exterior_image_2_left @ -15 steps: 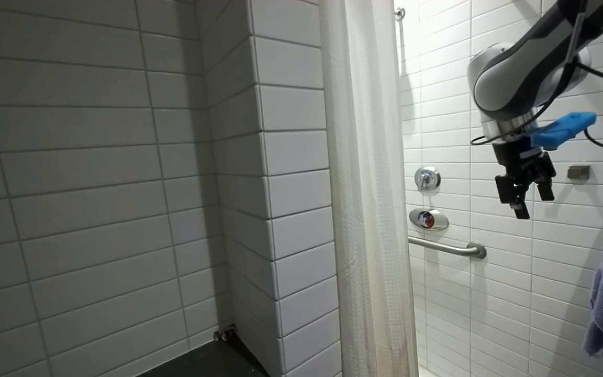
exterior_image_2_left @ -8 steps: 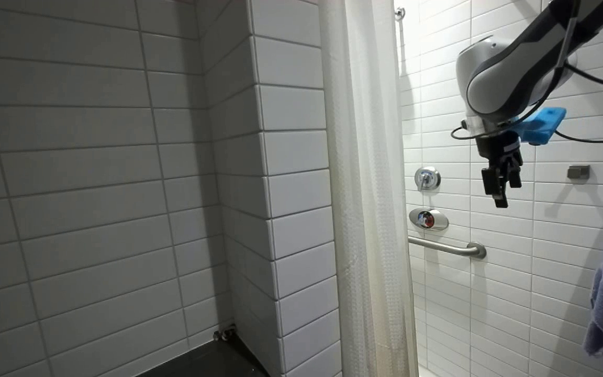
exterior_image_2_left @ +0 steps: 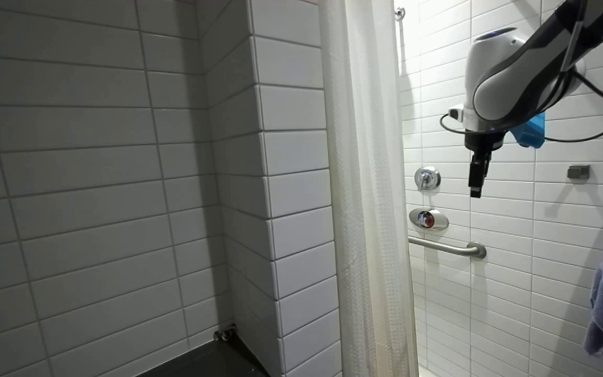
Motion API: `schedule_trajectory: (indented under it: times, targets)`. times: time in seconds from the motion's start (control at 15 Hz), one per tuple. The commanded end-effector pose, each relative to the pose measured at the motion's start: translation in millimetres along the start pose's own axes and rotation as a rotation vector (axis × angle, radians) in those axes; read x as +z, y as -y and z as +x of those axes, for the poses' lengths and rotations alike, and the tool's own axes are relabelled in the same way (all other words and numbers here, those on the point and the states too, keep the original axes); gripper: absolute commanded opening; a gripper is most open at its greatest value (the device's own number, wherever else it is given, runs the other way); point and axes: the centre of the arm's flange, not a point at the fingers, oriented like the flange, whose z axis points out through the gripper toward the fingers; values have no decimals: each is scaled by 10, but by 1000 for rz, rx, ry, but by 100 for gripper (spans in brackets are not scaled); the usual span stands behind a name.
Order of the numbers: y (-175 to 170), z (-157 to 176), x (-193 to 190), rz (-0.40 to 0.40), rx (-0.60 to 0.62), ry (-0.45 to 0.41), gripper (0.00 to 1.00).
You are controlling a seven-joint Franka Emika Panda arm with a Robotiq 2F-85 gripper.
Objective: Pull the shower curtain closed
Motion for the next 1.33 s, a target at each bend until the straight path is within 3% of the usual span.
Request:
schedule_trajectory:
  times: [0.0,0.27,0.53,1.0,1.27]
  targets:
    - [-25,-219,-10,-39,-74,-184,100]
    - [-10,-263,-58,-63,-171,-363,100]
    - [93,-156,-207,-26,-288,-507,100]
    - [3,-72,-253,79,-353,-649,100]
    - [-102,-38,-218,155,-388,-663,100]
